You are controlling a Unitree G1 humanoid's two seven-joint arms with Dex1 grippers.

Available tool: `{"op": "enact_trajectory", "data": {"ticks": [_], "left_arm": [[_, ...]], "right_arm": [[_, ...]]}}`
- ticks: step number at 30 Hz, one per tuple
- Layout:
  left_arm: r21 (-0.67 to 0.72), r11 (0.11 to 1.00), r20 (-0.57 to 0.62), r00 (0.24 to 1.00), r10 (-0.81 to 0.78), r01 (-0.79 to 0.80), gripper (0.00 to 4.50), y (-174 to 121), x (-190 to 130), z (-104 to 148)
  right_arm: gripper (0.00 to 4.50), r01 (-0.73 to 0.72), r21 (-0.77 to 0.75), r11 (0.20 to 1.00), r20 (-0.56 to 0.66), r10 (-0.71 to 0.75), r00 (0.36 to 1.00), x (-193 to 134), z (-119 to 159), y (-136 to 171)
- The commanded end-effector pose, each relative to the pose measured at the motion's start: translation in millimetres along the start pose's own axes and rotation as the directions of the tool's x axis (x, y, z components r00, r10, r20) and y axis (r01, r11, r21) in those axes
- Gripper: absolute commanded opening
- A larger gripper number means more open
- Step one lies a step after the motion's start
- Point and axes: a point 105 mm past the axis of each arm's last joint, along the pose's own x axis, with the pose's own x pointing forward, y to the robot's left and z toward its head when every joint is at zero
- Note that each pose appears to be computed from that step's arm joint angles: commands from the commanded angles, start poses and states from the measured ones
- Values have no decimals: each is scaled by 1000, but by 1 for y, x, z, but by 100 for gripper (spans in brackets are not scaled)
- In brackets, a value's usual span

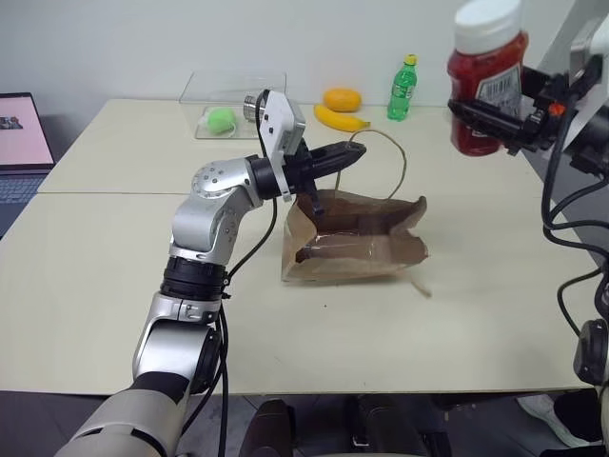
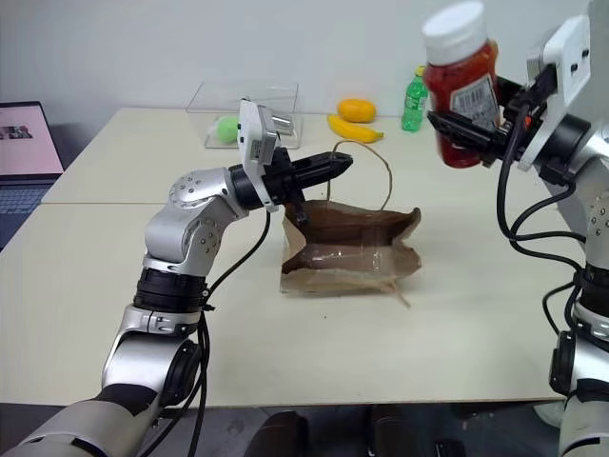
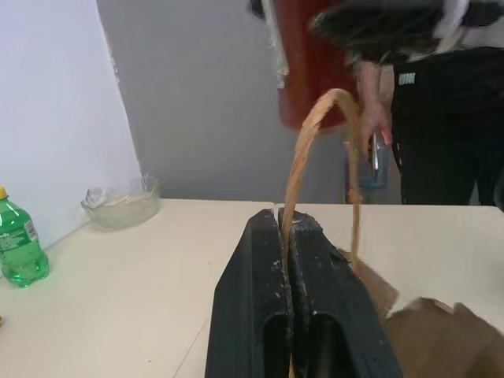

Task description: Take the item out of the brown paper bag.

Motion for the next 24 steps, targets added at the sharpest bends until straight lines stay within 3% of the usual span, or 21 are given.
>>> {"op": "enact_trajectory", "data": {"ticks": [1, 3, 5, 11, 15, 19, 24], "left_arm": [[51, 999, 25, 1000, -10, 9, 0, -4, 3, 12], [52, 999, 24, 1000, -11, 9, 0, -4, 3, 12], [53, 999, 23, 1000, -11, 10, 0, -4, 3, 12], [57, 998, 20, 1000, -7, 6, 0, -5, 2, 11], [57, 998, 16, 1000, -8, 7, 0, -5, 1, 11], [56, 998, 14, 1000, -11, 10, 0, -6, 1, 10], [51, 999, 0, 1000, -3, 3, 0, -5, 1, 9]], "right_arm": [[303, 67, -143, 987, -124, -85, 989, -1, -29, -14], [303, 65, -257, 964, -248, -131, 960, -2, -56, -22], [303, -14, -331, 943, -430, -138, 892, -6, -102, -23], [303, -170, -350, 921, -607, -84, 790, -13, -159, -16], [303, -274, -364, 890, -674, -48, 737, -18, -175, -10], [445, -320, -358, 877, -688, -16, 726, -18, -178, -6], [449, -311, -396, 864, -652, -26, 758, -19, -160, -13]]}}
